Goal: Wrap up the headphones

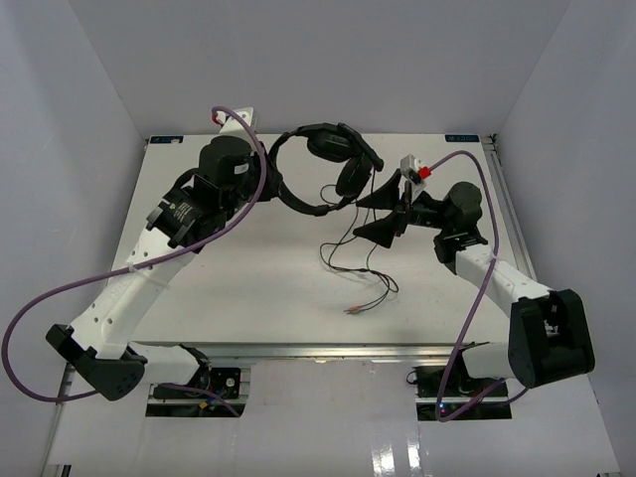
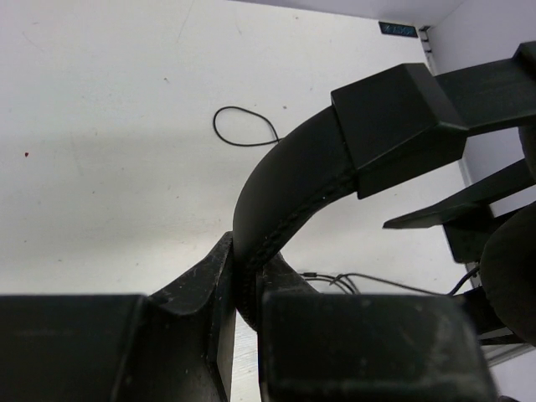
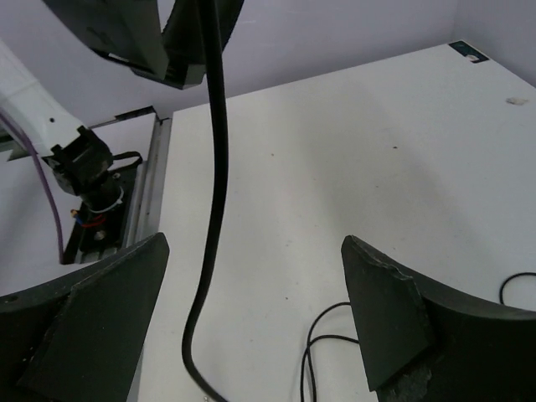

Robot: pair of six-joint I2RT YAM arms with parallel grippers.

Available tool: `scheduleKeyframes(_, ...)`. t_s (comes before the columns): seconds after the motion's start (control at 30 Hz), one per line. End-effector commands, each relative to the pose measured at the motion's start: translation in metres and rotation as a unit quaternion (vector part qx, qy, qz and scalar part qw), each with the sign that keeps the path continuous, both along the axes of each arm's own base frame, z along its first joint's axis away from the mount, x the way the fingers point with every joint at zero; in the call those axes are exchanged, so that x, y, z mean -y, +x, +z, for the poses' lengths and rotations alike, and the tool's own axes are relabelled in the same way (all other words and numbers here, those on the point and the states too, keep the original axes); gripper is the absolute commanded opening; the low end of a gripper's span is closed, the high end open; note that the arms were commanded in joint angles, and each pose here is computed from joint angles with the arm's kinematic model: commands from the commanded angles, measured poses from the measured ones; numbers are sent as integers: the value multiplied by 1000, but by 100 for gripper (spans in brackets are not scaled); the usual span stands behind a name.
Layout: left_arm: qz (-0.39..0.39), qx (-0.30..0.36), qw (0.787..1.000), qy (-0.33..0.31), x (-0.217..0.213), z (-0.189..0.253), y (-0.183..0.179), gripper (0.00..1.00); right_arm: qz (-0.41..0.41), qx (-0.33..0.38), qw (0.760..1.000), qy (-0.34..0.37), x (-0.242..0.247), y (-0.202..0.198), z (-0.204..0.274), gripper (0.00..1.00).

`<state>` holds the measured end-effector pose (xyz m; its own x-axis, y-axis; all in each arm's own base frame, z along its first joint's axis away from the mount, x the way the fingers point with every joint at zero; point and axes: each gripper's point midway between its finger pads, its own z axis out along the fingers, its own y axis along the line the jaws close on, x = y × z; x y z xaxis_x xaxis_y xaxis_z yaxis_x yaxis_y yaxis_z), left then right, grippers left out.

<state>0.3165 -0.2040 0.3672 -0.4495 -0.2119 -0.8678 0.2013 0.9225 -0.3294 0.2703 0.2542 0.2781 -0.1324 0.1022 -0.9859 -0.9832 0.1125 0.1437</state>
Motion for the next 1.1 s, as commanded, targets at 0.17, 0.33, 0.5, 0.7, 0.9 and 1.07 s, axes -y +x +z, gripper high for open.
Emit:
scheduleKeyframes(0.17, 19, 53, 995, -83, -6, 60, -2, 0, 68, 27, 997, -3, -14, -27, 7, 91)
scheduleKeyframes(0.33, 34, 42, 989, -140, -4, 60, 1, 0, 63, 2, 998, -30, -20, -29, -25, 93)
scheduleKeyframes(0.5, 24, 35, 979, -197, 2, 65, 3, 0, 73, -9, 997, -36, -29, -36, -49, 97)
scheduleKeyframes(0.7, 10, 35, 974, -222, 7, 77, 6, 0, 92, -1, 995, -29, -45, -36, -50, 98)
scheduleKeyframes(0.9, 8, 40, 972, -233, 5, 87, 6, 0, 98, -8, 995, -30, -58, -22, -54, 90)
scheduleKeyframes(1.07, 10, 39, 969, -243, 3, 89, 7, 0, 99, -13, 995, -30, -62, -18, -59, 79)
